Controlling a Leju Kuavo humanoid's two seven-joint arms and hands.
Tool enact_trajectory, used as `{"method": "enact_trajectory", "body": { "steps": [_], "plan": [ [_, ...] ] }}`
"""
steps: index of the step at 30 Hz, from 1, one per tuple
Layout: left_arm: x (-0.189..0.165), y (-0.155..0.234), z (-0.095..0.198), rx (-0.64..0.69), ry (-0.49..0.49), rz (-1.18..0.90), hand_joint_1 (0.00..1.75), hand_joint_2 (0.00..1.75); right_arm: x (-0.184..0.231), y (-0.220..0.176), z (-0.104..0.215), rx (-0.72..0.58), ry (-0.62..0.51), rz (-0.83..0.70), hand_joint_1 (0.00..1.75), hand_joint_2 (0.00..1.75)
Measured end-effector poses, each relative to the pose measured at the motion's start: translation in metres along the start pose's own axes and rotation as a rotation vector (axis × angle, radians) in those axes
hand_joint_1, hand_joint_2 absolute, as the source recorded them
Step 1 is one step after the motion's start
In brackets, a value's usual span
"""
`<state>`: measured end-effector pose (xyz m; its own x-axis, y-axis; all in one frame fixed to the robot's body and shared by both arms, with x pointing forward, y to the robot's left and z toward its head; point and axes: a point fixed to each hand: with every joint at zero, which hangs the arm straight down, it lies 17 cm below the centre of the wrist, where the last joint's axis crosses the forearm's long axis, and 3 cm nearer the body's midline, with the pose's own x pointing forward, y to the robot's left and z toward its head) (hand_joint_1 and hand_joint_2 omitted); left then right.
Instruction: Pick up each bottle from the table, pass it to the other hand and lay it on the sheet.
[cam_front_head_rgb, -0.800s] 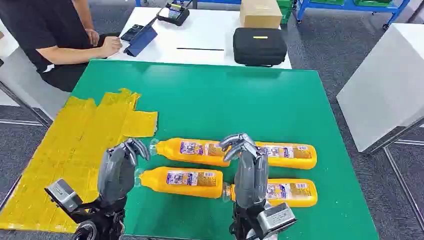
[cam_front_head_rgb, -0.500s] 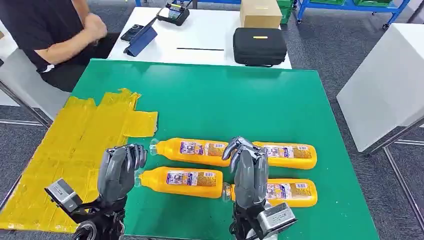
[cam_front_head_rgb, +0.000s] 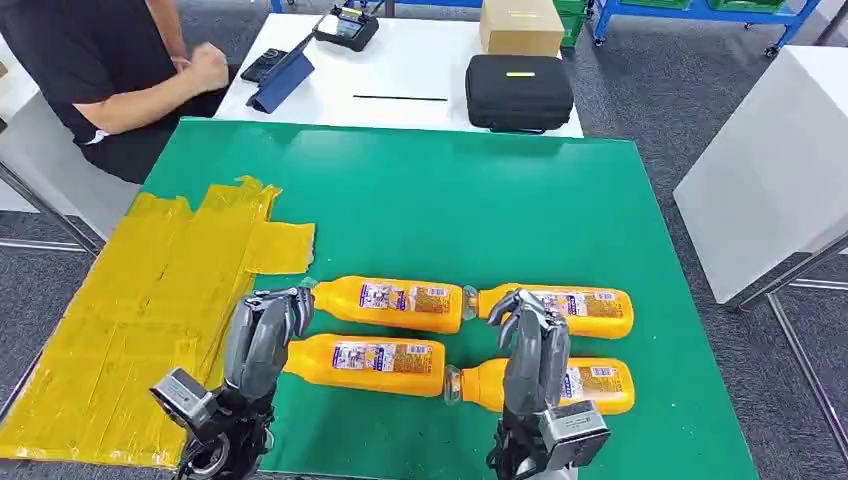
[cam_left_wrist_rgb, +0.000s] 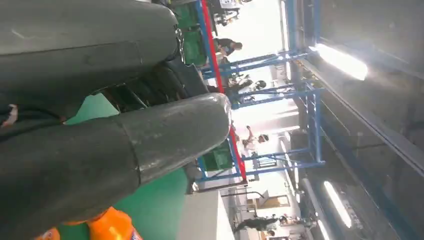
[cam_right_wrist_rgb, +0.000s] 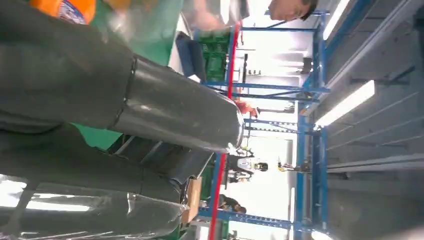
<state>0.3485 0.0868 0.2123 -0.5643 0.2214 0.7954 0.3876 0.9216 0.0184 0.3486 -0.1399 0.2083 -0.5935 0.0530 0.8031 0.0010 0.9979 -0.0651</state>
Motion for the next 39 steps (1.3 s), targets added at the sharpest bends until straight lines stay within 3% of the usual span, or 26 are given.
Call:
{"method": "enact_trajectory", "body": {
  "steps": [1,2,6,7,12,16,18,23,28,31,39],
  "plan": [
    [-0.002,0.000,0.002,0.004,0.008,0.000,0.19,0.00,-0.001,-0.001,0.002,-0.001,0.007,0.002,0.73,0.00],
    [-0.004,0.001,0.003,0.009,0.015,0.006,0.00,0.00,-0.002,-0.001,0.004,-0.002,0.013,0.003,0.00,0.00],
    [-0.018,0.010,0.009,0.058,0.077,0.017,0.00,0.00,-0.008,0.001,0.010,0.016,0.046,0.015,0.00,0.00],
    [-0.021,0.014,0.011,0.073,0.090,0.018,0.00,0.00,-0.010,0.003,0.012,0.033,0.056,0.032,0.00,1.75],
    [-0.035,0.035,0.025,0.155,0.150,-0.007,0.00,0.00,-0.026,0.007,0.037,0.166,0.138,0.194,0.00,1.75],
    [-0.039,0.062,0.044,0.247,0.189,-0.036,0.00,0.00,-0.054,-0.012,0.084,0.326,0.237,0.549,0.00,1.75],
    [-0.036,0.076,0.055,0.287,0.198,-0.048,0.00,0.00,-0.060,-0.024,0.106,0.380,0.274,0.647,0.00,1.75],
    [-0.030,0.097,0.071,0.340,0.211,-0.076,0.00,0.00,-0.068,-0.042,0.133,0.482,0.336,0.769,0.00,1.75],
    [-0.022,0.108,0.079,0.369,0.216,-0.096,0.00,0.00,-0.067,-0.056,0.138,0.527,0.351,0.854,0.00,1.75],
    [-0.018,0.109,0.082,0.373,0.223,-0.098,0.00,0.00,-0.072,-0.070,0.143,0.585,0.361,0.997,0.00,1.75],
    [-0.010,0.121,0.086,0.394,0.217,-0.097,0.00,0.00,-0.089,-0.143,0.167,0.667,0.531,1.180,0.00,1.75]
  ]
}}
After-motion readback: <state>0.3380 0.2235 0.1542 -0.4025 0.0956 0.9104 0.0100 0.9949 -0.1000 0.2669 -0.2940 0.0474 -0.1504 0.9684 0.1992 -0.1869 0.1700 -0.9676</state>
